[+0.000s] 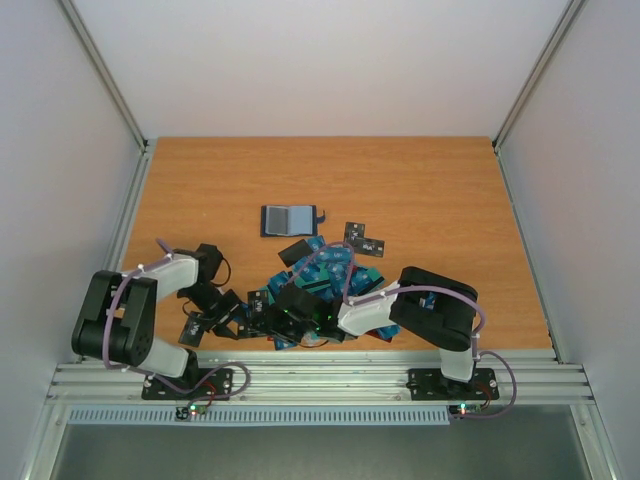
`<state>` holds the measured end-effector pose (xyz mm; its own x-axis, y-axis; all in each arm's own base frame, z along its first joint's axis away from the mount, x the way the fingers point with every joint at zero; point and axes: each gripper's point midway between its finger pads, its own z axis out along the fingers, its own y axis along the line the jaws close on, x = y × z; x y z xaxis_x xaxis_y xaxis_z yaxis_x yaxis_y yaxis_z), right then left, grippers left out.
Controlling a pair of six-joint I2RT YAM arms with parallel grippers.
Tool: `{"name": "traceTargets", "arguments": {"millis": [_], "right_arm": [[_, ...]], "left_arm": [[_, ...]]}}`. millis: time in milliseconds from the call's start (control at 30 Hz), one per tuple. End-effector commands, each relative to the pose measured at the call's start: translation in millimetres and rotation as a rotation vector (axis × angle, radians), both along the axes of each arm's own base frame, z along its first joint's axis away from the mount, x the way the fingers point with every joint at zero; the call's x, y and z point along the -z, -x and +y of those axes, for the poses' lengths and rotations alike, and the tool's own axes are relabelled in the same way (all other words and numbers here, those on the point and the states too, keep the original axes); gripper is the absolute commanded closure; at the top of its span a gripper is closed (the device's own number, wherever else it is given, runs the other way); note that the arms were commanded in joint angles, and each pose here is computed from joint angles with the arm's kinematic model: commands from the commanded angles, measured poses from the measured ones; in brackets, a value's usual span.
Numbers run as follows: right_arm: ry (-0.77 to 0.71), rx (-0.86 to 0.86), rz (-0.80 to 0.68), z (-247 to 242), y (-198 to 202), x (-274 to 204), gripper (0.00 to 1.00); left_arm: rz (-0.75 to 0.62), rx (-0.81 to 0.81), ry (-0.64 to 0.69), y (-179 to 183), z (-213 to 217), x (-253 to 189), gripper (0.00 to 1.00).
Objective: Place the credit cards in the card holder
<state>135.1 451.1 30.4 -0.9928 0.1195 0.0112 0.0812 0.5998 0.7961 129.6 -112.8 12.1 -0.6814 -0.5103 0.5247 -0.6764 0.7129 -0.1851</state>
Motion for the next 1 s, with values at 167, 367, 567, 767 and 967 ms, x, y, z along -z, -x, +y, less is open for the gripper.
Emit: {"name": "traceTargets", "arguments": {"millis": [167, 367, 567, 767, 967], "right_arm": [[0.074, 0.021, -0.042, -4, -9, 10, 0.65], [0.090, 0.019, -0.036, -7, -9, 15, 0.81], [0.083, 0.001, -0.039, -8, -13, 6, 0.94], [0.037, -0.075, -0.060, -13, -15, -28, 0.99], [0.067, -0.217, -0.127, -38, -23, -76, 0.99]], "left_arm": [[-0.045, 0.037, -0.024, -5, 3, 19, 0.58], [-0.049, 0.038, -0.016, -5, 2, 17, 0.58], [-0.105, 0.036, -0.021, -15, 2, 4, 0.58], [-0.219, 0.063, -0.073, -32, 10, -33, 0.50], [-0.459, 0.117, -0.091, -69, 13, -95, 0.43]]}}
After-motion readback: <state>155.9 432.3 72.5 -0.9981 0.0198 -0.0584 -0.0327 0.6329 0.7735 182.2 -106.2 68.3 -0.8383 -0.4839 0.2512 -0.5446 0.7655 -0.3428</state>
